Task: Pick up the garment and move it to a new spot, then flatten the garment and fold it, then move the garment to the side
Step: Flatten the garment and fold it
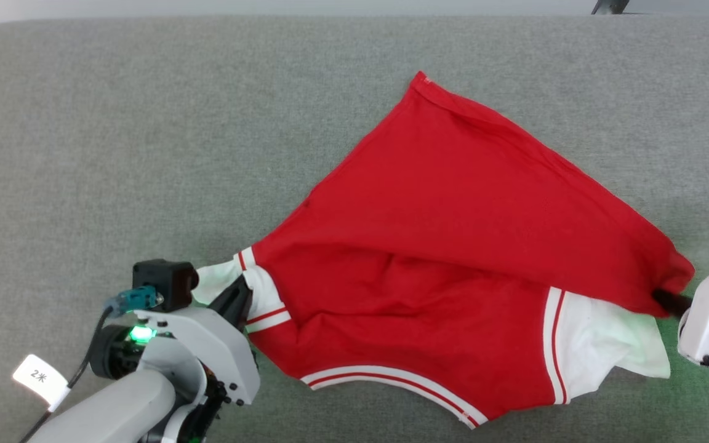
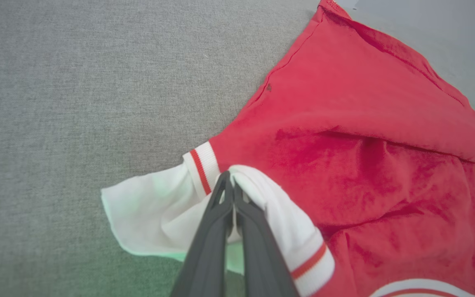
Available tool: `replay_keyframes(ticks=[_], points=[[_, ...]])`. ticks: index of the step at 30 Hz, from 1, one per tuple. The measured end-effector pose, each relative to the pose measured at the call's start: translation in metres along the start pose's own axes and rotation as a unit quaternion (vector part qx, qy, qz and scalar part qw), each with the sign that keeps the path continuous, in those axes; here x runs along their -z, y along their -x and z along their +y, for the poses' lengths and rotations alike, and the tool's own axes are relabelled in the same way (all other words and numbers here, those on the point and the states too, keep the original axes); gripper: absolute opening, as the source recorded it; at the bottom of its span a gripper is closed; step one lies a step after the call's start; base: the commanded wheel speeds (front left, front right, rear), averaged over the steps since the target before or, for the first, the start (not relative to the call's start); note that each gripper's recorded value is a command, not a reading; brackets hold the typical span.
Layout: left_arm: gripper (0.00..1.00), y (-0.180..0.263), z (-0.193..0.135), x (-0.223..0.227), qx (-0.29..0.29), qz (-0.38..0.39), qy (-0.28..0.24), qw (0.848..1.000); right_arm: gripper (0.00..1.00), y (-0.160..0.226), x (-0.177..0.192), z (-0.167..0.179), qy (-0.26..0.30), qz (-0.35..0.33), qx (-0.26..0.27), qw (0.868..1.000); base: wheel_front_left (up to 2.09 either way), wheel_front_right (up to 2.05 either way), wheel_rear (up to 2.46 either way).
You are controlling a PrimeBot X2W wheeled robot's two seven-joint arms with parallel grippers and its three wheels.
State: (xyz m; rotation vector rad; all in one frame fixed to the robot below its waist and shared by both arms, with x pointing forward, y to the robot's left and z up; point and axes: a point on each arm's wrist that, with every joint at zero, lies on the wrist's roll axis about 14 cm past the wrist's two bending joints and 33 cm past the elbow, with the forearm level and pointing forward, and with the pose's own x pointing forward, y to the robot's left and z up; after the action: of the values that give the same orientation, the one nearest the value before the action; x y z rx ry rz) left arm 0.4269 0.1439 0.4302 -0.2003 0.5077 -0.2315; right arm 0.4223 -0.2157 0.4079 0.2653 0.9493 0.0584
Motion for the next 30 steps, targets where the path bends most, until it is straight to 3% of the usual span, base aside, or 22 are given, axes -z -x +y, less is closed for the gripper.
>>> replay_keyframes(ticks=[14,15,16,17,30], points=[[0.0,-0.003,0.008,0.009,-0.013,0.01,0.011,1.0,0.0,-0.034,0.038,-0.008,-0.008,0.077,0.028,0.997,0.0,0.0,0.0],[0.0,-0.002,0.009,0.009,-0.014,0.01,0.011,1.0,0.13,-0.036,0.039,-0.008,-0.009,0.082,0.028,0.996,0.0,0.0,0.0],[0.0,-0.002,0.01,0.009,-0.015,0.01,0.011,1.0,0.47,-0.038,0.04,-0.008,-0.004,0.087,0.03,0.996,0.0,0.0,0.0],[0.0,-0.001,0.011,0.009,-0.015,0.009,0.01,1.0,1.0,-0.039,0.039,-0.008,0.005,0.09,0.034,0.995,0.0,0.0,0.0],[0.0,0.014,0.004,0.001,-0.013,-0.006,0.007,1.0,1.0,0.004,0.001,-0.002,0.053,0.065,0.03,0.996,0.0,0.0,0.0]])
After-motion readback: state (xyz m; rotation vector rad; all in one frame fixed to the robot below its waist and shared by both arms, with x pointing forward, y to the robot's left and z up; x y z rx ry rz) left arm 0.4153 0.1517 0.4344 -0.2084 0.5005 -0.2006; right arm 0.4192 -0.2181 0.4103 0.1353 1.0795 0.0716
